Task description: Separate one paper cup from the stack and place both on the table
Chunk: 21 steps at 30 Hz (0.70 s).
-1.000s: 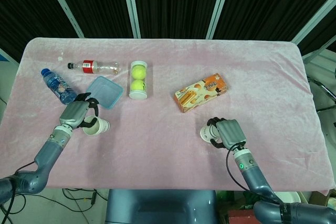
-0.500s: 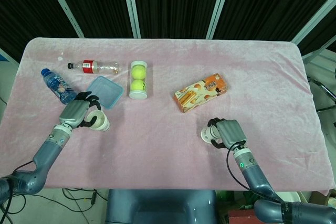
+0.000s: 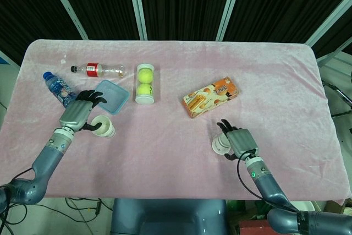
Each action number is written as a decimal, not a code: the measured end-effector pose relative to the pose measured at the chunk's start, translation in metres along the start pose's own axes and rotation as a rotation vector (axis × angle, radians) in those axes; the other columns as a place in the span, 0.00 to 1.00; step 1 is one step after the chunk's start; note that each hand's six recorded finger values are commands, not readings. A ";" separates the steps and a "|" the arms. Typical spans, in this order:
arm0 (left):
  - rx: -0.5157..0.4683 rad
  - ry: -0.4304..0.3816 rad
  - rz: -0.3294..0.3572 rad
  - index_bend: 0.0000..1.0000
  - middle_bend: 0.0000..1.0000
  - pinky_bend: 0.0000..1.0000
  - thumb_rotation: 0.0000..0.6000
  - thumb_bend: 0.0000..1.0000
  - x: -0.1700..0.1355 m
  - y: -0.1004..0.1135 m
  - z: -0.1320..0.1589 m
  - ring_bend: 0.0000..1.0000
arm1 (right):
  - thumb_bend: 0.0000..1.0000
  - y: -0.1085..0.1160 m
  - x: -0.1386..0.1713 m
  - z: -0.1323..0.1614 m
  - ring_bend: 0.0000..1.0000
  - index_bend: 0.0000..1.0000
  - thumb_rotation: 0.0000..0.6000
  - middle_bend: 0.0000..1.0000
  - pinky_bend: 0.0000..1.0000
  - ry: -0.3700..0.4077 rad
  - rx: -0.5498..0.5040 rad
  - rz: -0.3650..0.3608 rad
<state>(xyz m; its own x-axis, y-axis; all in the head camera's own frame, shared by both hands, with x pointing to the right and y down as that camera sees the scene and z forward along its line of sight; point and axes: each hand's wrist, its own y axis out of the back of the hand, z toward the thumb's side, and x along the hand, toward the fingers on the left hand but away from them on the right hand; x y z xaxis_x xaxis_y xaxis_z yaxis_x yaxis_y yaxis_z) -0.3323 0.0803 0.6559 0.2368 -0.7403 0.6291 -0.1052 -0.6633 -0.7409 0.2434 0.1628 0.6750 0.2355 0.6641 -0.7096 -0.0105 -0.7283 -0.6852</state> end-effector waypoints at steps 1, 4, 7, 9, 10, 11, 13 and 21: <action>-0.003 -0.002 0.003 0.22 0.08 0.00 1.00 0.25 -0.001 0.002 0.001 0.00 | 0.04 0.000 0.000 0.000 0.16 0.00 1.00 0.00 0.26 0.001 0.006 0.002; -0.010 -0.010 0.014 0.20 0.06 0.00 1.00 0.23 -0.005 0.010 0.001 0.00 | 0.03 0.003 0.001 0.000 0.14 0.00 1.00 0.00 0.24 0.002 0.020 -0.011; -0.017 -0.014 0.027 0.20 0.05 0.00 1.00 0.22 -0.011 0.018 0.000 0.00 | 0.03 0.011 0.005 -0.003 0.14 0.00 1.00 0.00 0.23 -0.003 0.016 -0.032; -0.017 -0.014 0.046 0.19 0.05 0.00 1.00 0.22 -0.018 0.026 -0.003 0.00 | 0.03 0.019 0.009 -0.008 0.14 0.00 1.00 0.00 0.23 -0.010 0.006 -0.049; -0.016 -0.012 0.057 0.19 0.05 0.00 1.00 0.22 -0.022 0.029 -0.006 0.00 | 0.03 0.025 0.013 -0.014 0.14 0.00 1.00 0.00 0.23 -0.020 0.003 -0.066; -0.013 -0.010 0.069 0.19 0.05 0.00 1.00 0.22 -0.027 0.034 -0.008 0.00 | 0.03 0.031 0.017 -0.020 0.14 0.00 1.00 0.00 0.23 -0.031 0.003 -0.082; -0.001 0.004 0.098 0.19 0.05 0.00 1.00 0.22 -0.040 0.043 -0.018 0.00 | 0.03 0.047 0.027 -0.038 0.14 0.00 1.00 0.00 0.22 -0.064 0.006 -0.128; 0.039 0.126 0.181 0.19 0.05 0.00 1.00 0.23 -0.124 0.052 -0.074 0.00 | 0.04 0.087 0.088 -0.117 0.14 0.00 1.00 0.00 0.21 -0.159 0.066 -0.311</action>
<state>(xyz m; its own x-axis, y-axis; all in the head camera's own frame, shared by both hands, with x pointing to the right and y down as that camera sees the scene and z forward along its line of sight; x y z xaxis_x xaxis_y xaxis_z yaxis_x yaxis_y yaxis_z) -0.4385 0.1295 0.5569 0.0946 -0.8563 0.5077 -0.0965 -0.5154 -0.8515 0.3773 0.1378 0.5719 0.0828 0.8740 -0.4789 -0.0267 -0.4784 -0.8777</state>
